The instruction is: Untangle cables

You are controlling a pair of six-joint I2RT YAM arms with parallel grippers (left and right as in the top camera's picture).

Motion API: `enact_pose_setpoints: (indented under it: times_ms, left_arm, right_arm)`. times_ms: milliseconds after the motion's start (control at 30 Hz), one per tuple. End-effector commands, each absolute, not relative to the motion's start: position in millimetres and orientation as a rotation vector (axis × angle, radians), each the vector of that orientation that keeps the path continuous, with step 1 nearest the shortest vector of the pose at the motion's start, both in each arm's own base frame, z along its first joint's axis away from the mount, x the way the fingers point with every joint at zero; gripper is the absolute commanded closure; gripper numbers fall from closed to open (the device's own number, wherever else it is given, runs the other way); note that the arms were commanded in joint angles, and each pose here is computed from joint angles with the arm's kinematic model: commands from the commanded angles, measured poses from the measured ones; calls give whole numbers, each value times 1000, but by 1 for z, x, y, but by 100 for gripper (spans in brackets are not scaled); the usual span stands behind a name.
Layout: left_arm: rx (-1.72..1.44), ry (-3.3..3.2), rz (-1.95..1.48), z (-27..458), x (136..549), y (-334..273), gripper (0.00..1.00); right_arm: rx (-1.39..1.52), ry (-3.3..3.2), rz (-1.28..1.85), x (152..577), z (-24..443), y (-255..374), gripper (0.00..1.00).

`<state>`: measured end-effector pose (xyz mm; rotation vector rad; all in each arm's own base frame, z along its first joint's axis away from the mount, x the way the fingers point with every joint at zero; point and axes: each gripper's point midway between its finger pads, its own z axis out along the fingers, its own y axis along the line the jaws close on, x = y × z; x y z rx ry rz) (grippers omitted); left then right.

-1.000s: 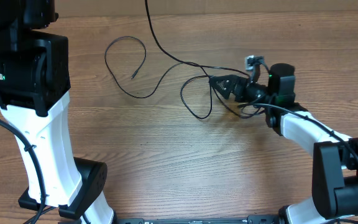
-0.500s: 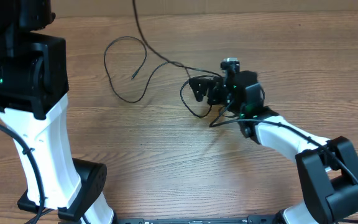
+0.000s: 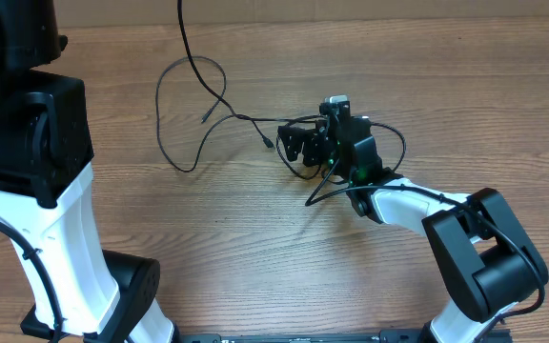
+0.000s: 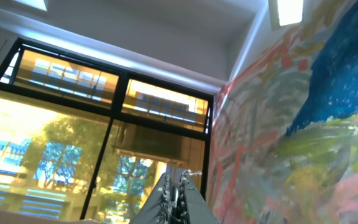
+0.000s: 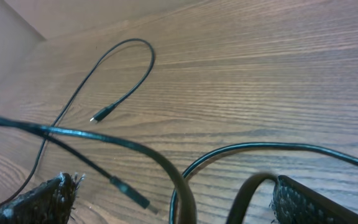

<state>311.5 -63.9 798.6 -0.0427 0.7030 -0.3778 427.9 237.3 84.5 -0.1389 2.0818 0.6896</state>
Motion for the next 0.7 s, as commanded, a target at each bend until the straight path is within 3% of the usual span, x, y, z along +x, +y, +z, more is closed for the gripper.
enact_pose_setpoints:
  times_ms: [0,233,500,600,667]
  left_arm:
    - [-50,675,-360,806,296,-58,96]
    - [-48,725,-356,798,305,-60,96]
    - [-47,742,-354,794,312,-61,96]
    - [-39,752,-356,792,316,-64,96]
    - [-17,754,-365,791,317,-68,96]
  right_arm:
    - [-145,2076,677,429,84,238,1]
    - [-130,2084,842,420,95,250,1]
    - [-404,1789,1402,369,222,278,1]
    - [-368,1757,1451,367,241,274,12]
    - [-273,1814,1461,372,232,273,14]
